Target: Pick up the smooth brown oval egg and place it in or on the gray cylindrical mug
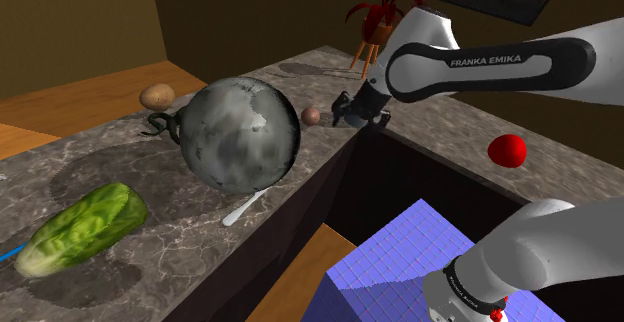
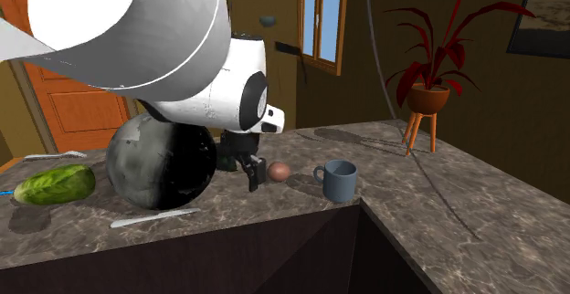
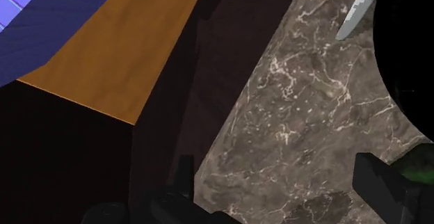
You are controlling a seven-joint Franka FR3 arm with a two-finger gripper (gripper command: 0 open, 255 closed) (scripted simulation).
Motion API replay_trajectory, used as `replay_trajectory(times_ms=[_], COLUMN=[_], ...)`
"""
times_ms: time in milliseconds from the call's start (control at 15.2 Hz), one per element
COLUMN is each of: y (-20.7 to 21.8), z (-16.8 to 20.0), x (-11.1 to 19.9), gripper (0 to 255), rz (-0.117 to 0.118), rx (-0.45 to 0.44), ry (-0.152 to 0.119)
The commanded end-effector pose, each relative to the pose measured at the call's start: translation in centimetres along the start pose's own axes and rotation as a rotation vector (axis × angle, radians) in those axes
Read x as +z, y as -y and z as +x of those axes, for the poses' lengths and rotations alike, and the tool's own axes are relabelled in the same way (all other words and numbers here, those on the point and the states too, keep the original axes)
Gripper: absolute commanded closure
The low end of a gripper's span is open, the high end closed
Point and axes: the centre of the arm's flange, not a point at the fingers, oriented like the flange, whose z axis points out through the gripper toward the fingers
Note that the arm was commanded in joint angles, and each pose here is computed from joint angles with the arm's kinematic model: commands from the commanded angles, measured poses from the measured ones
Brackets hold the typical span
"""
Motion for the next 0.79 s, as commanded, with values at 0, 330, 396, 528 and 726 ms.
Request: replay_trajectory(times_ms=[0,330,396,528,726], y=[0.9,2.9,3.2,3.8,4.5], z=[1.2,4.8,5.5,7.2,9.7], x=[1.5,5.3,6.0,7.4,9.4], gripper=[0,0,0,0,0], rz=[0.036,0.115,0.131,0.162,0.21], rx=[0.089,0.3,0.342,0.426,0.553], ry=[-0.024,-0.077,-0.088,-0.109,-0.141])
